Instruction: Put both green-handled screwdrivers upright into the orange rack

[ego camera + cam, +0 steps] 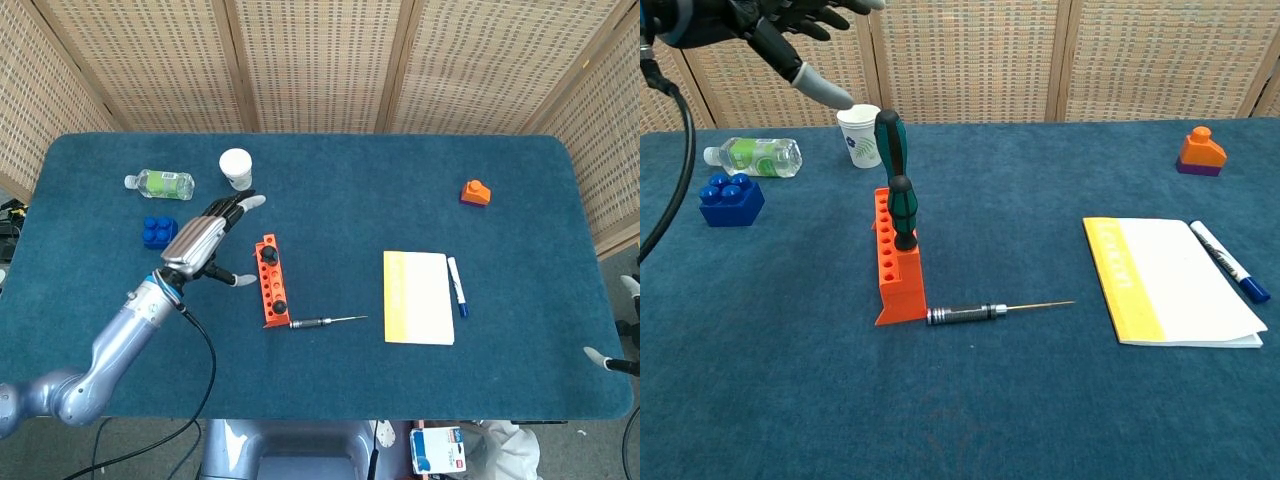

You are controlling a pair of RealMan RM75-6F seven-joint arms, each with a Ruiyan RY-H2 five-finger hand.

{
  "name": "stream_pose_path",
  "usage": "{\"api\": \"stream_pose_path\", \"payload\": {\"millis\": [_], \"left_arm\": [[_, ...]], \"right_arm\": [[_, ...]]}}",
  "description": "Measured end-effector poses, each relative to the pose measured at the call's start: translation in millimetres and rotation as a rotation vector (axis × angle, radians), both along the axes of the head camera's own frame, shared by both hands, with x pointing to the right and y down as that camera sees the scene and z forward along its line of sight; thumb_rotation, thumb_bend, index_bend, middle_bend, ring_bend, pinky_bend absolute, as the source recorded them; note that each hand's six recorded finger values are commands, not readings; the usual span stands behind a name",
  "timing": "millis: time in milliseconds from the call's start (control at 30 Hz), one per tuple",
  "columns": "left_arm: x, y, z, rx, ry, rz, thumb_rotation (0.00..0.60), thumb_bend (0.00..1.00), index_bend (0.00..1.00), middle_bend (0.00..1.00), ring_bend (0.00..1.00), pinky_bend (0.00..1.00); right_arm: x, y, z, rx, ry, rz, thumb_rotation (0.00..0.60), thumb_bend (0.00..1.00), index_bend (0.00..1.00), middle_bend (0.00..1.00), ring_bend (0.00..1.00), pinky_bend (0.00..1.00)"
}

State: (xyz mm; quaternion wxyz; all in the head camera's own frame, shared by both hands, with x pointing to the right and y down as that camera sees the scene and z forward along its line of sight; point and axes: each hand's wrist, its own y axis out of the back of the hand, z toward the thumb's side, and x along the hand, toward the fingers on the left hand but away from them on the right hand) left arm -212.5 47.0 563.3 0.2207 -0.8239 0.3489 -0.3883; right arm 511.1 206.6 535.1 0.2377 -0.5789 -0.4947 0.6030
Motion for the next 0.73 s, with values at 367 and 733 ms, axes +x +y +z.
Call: {"api": "stream_pose_path", "payload": {"millis": [367, 733], "left_arm": [[-134.3, 49.8, -6.2, 0.251, -0.229, -0.171, 0.600, 0.00, 0.00, 0.00, 0.00, 0.00], [-232.1, 135.2, -0.8, 0.281, -0.436, -0.302, 0.600, 0.00, 0.00, 0.00, 0.00, 0.00]], "right_arm": [[-2.0, 1.4, -3.3, 0.009, -0.006, -0.013, 0.600, 0.00, 0.00, 0.00, 0.00, 0.00], [-15.3, 5.6, -1.0, 0.020, 0.028, -0.061, 0.600, 0.00, 0.00, 0.00, 0.00, 0.00]]}}
